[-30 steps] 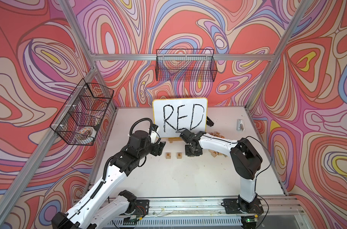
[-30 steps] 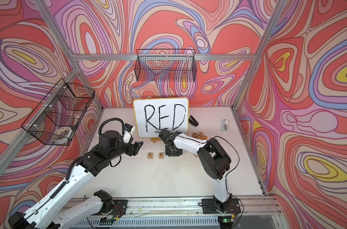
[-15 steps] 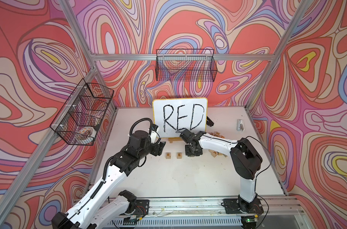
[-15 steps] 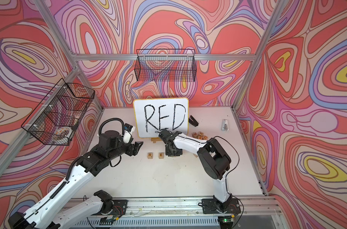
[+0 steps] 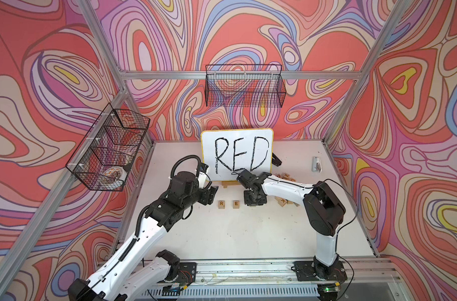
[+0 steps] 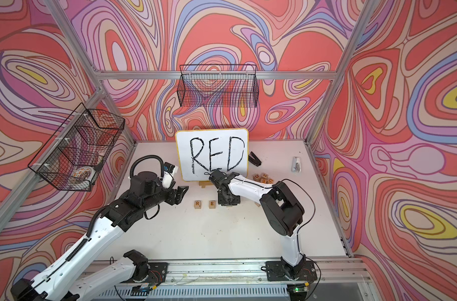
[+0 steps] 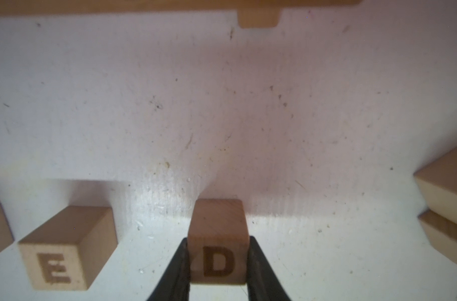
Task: Assemble the uppercase word "red" with letter blocks
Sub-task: Place the letter block at the center of the board, then reset both arms
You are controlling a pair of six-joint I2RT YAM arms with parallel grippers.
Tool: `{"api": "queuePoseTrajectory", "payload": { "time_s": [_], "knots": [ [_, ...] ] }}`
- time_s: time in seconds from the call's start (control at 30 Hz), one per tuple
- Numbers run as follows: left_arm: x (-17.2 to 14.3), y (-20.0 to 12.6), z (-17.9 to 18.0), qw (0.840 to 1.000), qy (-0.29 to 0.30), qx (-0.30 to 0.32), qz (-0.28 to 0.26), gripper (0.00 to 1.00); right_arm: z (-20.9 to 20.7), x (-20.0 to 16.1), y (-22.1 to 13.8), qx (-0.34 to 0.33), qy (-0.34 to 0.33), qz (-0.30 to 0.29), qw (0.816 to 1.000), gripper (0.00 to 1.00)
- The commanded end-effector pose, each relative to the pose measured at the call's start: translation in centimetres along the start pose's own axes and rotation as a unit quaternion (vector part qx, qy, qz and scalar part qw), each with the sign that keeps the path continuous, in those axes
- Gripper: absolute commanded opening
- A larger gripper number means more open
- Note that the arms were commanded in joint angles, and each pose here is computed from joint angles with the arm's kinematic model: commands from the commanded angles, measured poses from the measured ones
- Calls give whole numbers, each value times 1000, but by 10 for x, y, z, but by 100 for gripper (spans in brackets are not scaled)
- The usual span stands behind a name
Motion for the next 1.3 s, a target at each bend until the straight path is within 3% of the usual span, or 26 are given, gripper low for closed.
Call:
{"api": "queuePoseTrajectory", "payload": {
  "time_s": [0.0, 0.37, 0.43, 0.47, 0.53, 0.57, 1.0, 1.27],
  "knots": [
    [-1, -5, -1, 1000, 6, -1, -1, 79, 1, 5, -7, 9, 2, -8, 1000, 31],
    [0, -5, -1, 1000, 7, -1, -2, 79, 4, 5, -7, 20, 8, -7, 1000, 35],
    [0, -5, -2, 1000, 7, -2, -2, 79, 4, 6, -8, 20, 8, -7, 1000, 39],
    [0, -6, -1, 1000, 6, -2, -3, 79, 4, 5, -7, 20, 8, -6, 1000, 45],
    [0, -5, -1, 1000, 6, -1, -2, 79, 4, 5, -8, 20, 8, -7, 1000, 68],
    [-1, -5, -1, 1000, 6, -2, -1, 79, 4, 6, -8, 19, 9, -7, 1000, 98],
    [0, -5, -1, 1000, 5, -2, -3, 79, -1, 11, -34, 15, 8, -34, 999, 98],
    [0, -5, -1, 1000, 6, -2, -3, 79, -11, 20, -73, -9, -6, -88, 996, 98]
  ]
}}
Point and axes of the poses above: each gripper's point midway between its finger pads, its own y axis out along the fingers, its own z axis along the line the jaws close on, x = y × z, the point moved 8 cm from there along -y, back along the fingers
